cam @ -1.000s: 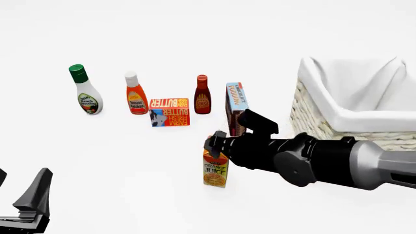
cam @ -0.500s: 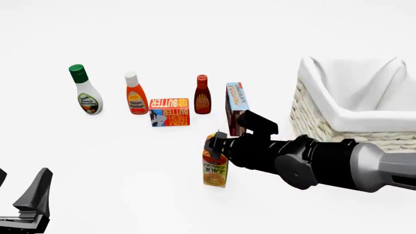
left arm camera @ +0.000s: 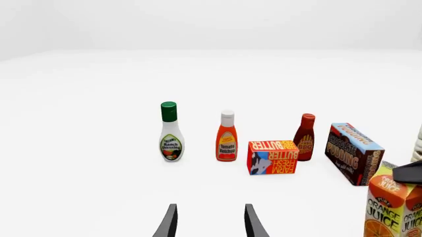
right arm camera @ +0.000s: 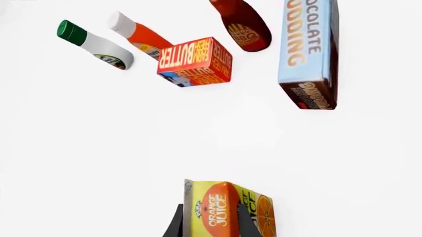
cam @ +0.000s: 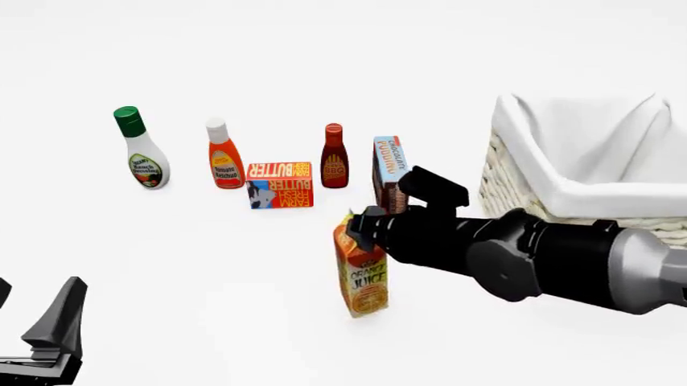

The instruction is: Pick the orange juice and place it in the basket.

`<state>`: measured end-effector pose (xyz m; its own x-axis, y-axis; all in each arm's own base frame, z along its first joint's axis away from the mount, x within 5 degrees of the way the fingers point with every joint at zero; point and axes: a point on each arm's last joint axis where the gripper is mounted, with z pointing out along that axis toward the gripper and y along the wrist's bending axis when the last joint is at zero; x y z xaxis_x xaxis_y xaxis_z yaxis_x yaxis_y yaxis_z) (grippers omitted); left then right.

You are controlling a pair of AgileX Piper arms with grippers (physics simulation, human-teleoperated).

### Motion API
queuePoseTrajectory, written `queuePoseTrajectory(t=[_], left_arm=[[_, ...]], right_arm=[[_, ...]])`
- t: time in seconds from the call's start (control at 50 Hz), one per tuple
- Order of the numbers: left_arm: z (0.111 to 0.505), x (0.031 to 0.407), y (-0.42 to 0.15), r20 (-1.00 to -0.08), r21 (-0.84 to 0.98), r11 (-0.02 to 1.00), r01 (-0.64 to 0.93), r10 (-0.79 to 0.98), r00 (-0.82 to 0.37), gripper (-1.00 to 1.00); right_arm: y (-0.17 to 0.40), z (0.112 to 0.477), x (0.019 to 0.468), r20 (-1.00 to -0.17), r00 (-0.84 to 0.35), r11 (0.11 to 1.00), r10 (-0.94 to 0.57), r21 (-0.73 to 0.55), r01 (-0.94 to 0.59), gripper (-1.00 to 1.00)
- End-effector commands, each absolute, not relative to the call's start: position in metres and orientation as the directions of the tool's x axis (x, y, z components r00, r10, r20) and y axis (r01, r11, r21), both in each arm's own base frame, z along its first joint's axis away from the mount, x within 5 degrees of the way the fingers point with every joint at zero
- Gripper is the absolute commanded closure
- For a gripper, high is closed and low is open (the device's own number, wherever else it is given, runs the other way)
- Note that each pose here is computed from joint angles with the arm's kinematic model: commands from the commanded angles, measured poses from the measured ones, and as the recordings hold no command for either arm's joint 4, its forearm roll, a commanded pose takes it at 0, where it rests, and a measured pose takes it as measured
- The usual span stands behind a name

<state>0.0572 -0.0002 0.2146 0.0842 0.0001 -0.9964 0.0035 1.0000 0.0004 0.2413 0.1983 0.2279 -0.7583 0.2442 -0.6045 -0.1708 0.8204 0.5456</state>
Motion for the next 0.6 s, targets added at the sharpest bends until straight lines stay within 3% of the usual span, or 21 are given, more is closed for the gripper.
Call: queuePoseTrajectory(t=[0.02, 0.6], left_arm=[[0.214, 0.057, 0.0, -0.996, 0.0, 1.0, 0.004, 0.0, 0.084, -1.0], [0.214, 0.057, 0.0, -0.996, 0.0, 1.0, 0.004, 0.0, 0.084, -1.0]], right_arm=[[0.195, 0.246, 0.24, -0.622, -0.735, 0.804, 0.269, 0.565, -0.184, 1.0], [0.185, 0.282, 0.221, -0.681, -0.678, 0.771, 0.277, 0.578, -0.265, 1.0]])
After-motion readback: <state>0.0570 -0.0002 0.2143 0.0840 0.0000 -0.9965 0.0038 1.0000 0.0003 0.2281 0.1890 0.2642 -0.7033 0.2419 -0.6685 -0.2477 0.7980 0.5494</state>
